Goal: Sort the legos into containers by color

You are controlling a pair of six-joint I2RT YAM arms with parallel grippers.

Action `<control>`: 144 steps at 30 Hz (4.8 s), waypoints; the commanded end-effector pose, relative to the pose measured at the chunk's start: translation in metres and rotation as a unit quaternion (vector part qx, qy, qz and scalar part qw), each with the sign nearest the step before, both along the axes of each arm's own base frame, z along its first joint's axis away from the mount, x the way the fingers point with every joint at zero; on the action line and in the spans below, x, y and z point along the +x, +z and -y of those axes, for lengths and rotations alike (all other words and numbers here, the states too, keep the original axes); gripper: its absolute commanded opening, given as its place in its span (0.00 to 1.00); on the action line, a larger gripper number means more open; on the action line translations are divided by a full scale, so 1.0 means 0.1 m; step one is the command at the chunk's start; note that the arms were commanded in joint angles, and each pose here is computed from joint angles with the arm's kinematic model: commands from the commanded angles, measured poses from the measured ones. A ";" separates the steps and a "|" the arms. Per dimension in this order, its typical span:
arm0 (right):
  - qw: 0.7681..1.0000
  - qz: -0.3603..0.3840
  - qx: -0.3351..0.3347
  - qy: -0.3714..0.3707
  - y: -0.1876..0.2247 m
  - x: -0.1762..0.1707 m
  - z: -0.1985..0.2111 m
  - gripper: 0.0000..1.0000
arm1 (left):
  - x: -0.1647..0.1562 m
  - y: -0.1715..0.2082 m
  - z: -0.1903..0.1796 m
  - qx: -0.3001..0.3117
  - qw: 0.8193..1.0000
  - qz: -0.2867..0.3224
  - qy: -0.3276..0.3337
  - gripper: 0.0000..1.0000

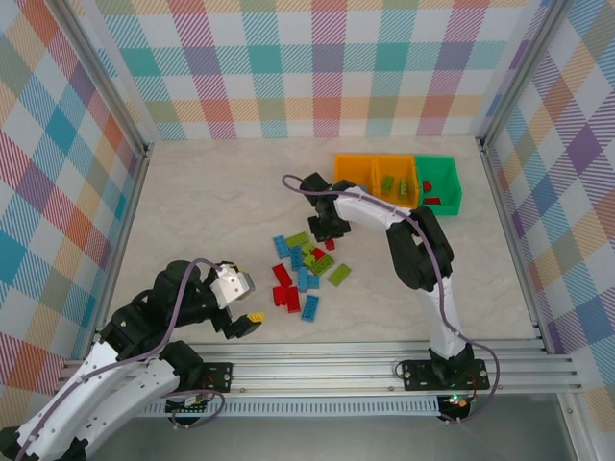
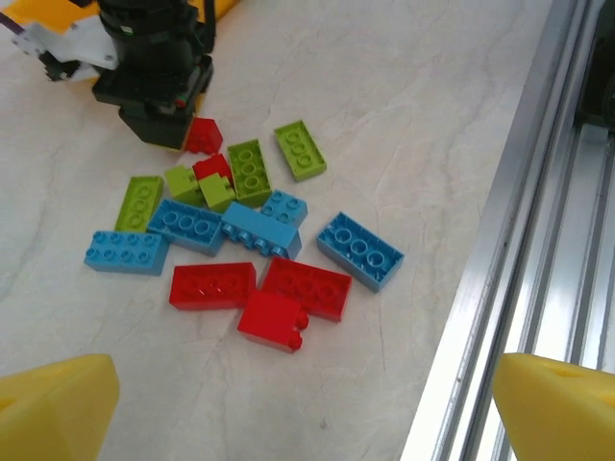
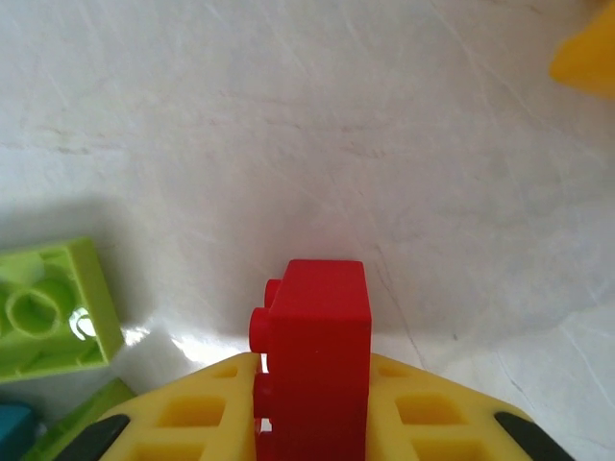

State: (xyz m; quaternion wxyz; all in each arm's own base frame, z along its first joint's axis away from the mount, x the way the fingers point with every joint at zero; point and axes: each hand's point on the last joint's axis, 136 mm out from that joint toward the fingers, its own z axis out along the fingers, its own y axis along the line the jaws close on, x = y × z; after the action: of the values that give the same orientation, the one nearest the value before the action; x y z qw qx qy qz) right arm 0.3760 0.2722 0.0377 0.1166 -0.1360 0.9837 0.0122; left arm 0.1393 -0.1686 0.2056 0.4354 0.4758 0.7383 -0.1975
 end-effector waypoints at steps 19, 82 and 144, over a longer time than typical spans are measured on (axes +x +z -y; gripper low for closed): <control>0.911 0.198 0.058 -0.356 1.30 0.81 2.74 0.20 | 0.85 0.48 -0.03 -0.078 0.959 -0.081 0.261 1.00; 0.938 0.025 0.321 -0.128 1.29 -1.66 0.54 0.59 | 1.99 -1.91 0.09 0.032 0.722 -0.366 0.586 0.46; 0.916 0.211 0.284 -0.191 1.94 -1.63 1.27 0.74 | 3.72 0.68 2.35 -0.167 0.913 -0.070 0.366 0.51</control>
State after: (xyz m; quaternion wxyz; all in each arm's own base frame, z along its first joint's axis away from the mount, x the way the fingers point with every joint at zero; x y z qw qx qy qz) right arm 0.2143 0.1432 0.2343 0.3601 0.1059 0.8941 0.2444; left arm 0.5354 -0.4210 0.1916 0.4609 0.0674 0.8694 -0.1651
